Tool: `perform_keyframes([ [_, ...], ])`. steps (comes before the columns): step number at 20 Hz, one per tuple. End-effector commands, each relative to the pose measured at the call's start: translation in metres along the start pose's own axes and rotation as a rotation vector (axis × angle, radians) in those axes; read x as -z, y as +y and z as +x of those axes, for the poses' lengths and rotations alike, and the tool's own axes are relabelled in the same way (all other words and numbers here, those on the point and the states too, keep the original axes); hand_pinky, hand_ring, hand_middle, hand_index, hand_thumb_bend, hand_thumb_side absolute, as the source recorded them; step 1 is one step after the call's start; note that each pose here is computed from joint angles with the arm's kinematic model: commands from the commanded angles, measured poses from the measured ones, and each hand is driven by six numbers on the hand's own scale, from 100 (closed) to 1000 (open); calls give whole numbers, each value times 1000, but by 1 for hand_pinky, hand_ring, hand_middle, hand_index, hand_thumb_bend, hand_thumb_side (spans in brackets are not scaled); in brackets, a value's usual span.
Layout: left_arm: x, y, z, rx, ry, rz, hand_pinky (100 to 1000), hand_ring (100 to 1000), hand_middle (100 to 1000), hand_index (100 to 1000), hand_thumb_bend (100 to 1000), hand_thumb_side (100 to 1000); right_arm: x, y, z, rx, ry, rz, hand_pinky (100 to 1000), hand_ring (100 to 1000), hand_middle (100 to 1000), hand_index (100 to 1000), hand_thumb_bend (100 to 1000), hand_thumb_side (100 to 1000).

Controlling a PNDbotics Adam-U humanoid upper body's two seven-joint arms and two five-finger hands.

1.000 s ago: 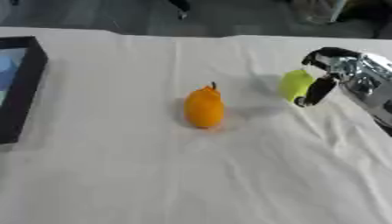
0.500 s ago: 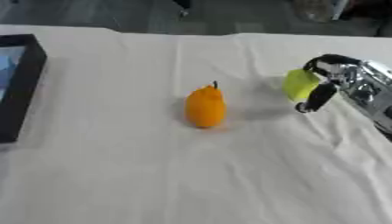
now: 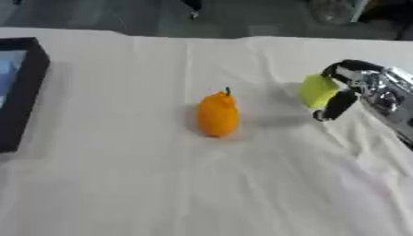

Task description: Pick up the objects with one hand, pass them to the other hand, and then place them into the box on the other side of the table.

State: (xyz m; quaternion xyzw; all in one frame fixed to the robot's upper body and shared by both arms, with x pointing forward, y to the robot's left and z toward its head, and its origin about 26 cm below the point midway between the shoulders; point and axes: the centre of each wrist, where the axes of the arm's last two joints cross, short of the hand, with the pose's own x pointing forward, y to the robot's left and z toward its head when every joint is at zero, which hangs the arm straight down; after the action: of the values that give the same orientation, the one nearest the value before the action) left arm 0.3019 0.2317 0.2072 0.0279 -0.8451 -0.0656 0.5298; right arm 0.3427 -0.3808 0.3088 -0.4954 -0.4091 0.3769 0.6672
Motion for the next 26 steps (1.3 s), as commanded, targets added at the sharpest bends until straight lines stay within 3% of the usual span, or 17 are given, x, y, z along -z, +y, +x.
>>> perform_keyframes([
  [1, 1, 3, 6, 9, -23, 5, 1000, 857, 865, 745, 100, 846, -4, -14, -5, 82, 145, 114, 958, 992, 927, 927, 426, 100],
  [5, 1, 3, 6, 10, -23, 5, 1000, 857, 865, 745, 100, 846, -5, -14, -5, 83, 145, 111, 958, 992, 927, 927, 426, 100],
  [9, 0, 3, 5, 13, -13, 3, 1000, 856, 866, 746, 100, 855, -7, -29, -12, 78, 180, 13, 959, 992, 927, 934, 415, 100],
  [17, 0, 2, 4, 14, -8, 7, 1000, 855, 866, 747, 100, 862, -6, -32, -9, 58, 195, -19, 953, 983, 919, 927, 418, 100],
  [21, 0, 1, 4, 10, -7, 1, 1000, 854, 861, 747, 100, 869, -6, -34, -8, 41, 208, -91, 916, 922, 829, 864, 402, 100],
  [26, 0, 1, 5, 10, -11, 0, 1000, 854, 861, 748, 100, 866, -5, -33, -5, 46, 201, -125, 925, 932, 853, 880, 402, 100],
])
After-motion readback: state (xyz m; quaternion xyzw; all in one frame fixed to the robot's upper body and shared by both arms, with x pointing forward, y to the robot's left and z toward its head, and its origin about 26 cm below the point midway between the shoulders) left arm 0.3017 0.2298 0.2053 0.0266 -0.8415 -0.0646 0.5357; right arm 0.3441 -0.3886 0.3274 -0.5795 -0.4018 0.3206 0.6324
